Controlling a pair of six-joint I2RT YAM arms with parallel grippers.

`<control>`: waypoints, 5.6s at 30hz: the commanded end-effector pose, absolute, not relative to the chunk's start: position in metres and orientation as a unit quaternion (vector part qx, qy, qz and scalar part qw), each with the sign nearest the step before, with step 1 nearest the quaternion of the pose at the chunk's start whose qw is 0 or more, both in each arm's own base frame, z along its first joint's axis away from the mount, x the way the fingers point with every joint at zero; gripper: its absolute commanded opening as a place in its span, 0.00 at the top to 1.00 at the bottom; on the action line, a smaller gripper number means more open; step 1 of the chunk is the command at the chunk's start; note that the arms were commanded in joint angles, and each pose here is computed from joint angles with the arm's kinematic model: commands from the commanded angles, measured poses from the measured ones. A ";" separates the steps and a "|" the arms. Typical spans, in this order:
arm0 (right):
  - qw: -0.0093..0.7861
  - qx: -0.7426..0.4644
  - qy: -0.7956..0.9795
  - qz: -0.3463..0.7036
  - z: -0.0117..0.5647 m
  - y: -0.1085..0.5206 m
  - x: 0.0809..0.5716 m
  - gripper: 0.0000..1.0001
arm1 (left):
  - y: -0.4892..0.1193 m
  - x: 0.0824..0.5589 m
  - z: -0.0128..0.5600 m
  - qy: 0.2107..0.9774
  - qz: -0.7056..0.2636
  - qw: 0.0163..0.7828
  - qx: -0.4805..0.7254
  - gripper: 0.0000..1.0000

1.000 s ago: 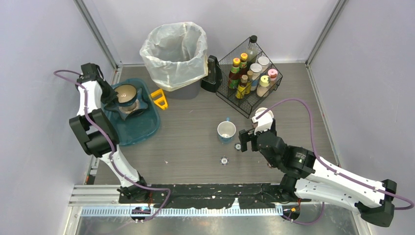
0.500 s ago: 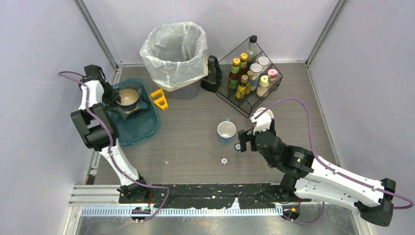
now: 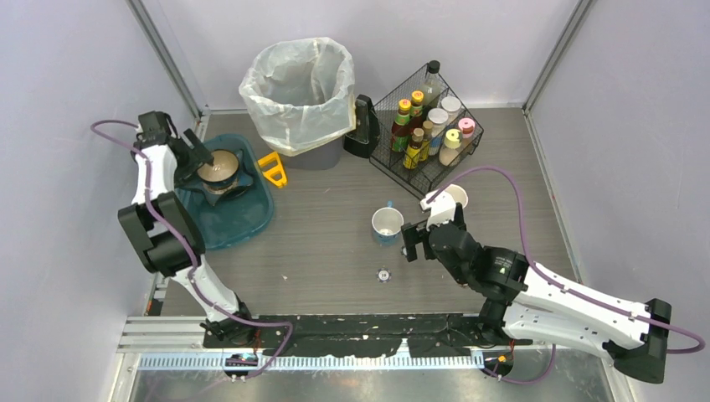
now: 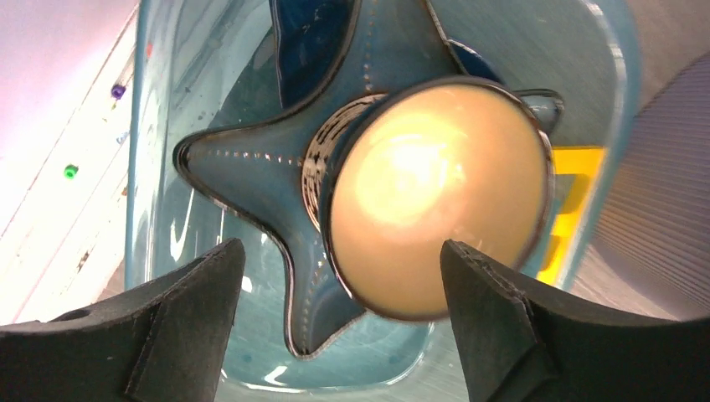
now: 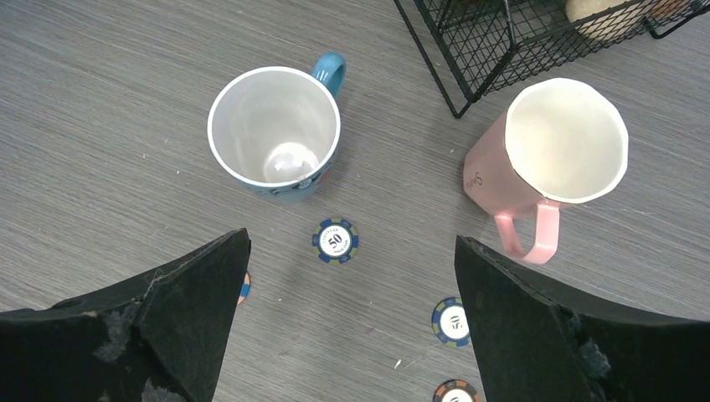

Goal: Clear the kitchen counter

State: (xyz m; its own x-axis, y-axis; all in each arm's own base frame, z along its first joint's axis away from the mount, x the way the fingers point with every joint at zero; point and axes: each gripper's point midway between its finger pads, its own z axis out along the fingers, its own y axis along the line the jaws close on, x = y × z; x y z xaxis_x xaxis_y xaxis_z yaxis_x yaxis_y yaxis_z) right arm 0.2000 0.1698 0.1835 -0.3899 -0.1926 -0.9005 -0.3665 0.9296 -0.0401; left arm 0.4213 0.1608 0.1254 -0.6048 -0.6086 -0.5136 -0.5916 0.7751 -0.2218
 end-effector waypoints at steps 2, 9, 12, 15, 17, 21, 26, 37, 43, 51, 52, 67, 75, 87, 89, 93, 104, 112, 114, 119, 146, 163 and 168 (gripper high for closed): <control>0.536 -0.146 0.824 0.109 0.211 0.182 0.211 0.01 | 0.144 0.415 0.198 0.868 -0.009 0.386 -0.311 0.08; 0.480 -0.129 0.857 0.135 0.197 0.188 0.233 0.08 | 0.072 0.381 0.242 0.864 -0.028 0.438 -0.247 0.03; 0.463 -0.116 0.868 0.134 0.191 0.186 0.247 0.11 | 0.038 0.359 0.248 0.861 -0.036 0.460 -0.214 0.01; 0.435 -0.119 0.882 0.139 0.178 0.191 0.253 0.14 | -0.001 0.336 0.240 0.863 -0.058 0.474 -0.165 0.00; 0.419 -0.120 0.888 0.143 0.171 0.195 0.258 0.16 | -0.030 0.319 0.241 0.861 -0.081 0.487 -0.123 0.00; 0.399 -0.117 0.898 0.144 0.160 0.203 0.270 0.21 | -0.072 0.289 0.228 0.862 -0.129 0.487 -0.055 0.00; 0.374 -0.110 0.911 0.136 0.137 0.213 0.287 0.30 | -0.121 0.253 0.203 0.856 -0.224 0.467 -0.009 0.00; 0.329 -0.093 0.925 0.167 0.099 0.236 0.293 0.64 | -0.163 0.232 0.162 0.824 -0.330 0.460 -0.025 0.00; 0.353 -0.074 0.907 0.217 0.119 0.244 0.292 0.92 | -0.170 0.235 0.168 0.800 -0.363 0.477 -0.028 0.00; 0.404 -0.055 0.842 0.352 0.179 0.252 0.284 0.94 | -0.190 0.232 0.202 0.754 -0.442 0.486 -0.021 0.01; 0.399 -0.052 0.836 0.374 0.179 0.253 0.280 0.95 | -0.193 0.231 0.208 0.747 -0.454 0.485 -0.019 0.00; 0.497 -0.090 0.601 0.620 0.318 0.259 0.229 0.95 | -0.248 0.197 0.302 0.637 -0.613 0.464 0.051 0.00; 0.503 -0.110 0.532 0.672 0.348 0.259 0.211 0.95 | -0.268 0.181 0.338 0.582 -0.674 0.450 0.067 0.00; 0.490 -0.129 0.514 0.692 0.349 0.262 0.201 0.95 | -0.291 0.169 0.374 0.530 -0.737 0.414 0.070 0.00; 0.489 -0.130 0.514 0.692 0.348 0.262 0.201 0.95 | -0.295 0.167 0.375 0.527 -0.743 0.407 0.071 0.00; 0.490 -0.126 0.516 0.691 0.344 0.262 0.203 0.94 | -0.301 0.162 0.378 0.523 -0.754 0.391 0.074 0.02; 0.482 -0.123 0.522 0.693 0.336 0.264 0.205 0.94 | -0.300 0.159 0.376 0.522 -0.748 0.401 0.080 0.45; 0.489 -0.105 0.547 0.672 0.319 0.259 0.213 0.54 | -0.286 0.168 0.367 0.561 -0.683 0.460 0.087 1.00; 0.495 -0.098 0.557 0.660 0.311 0.255 0.217 0.35 | -0.275 0.174 0.365 0.580 -0.646 0.489 0.086 1.00; 0.513 -0.079 0.591 0.618 0.295 0.245 0.228 0.05 | -0.230 0.197 0.350 0.663 -0.491 0.561 0.069 1.00; 0.585 -0.089 0.702 0.396 0.251 0.193 0.243 0.03 | 0.063 0.248 0.243 0.857 0.109 0.462 -0.203 1.00; 0.612 -0.103 0.681 0.388 0.256 0.190 0.232 0.03 | 0.119 0.293 0.171 0.852 0.098 0.424 -0.291 1.00; 0.618 -0.106 0.678 0.383 0.258 0.188 0.230 0.03 | 0.126 0.289 0.147 0.869 0.118 0.374 -0.301 1.00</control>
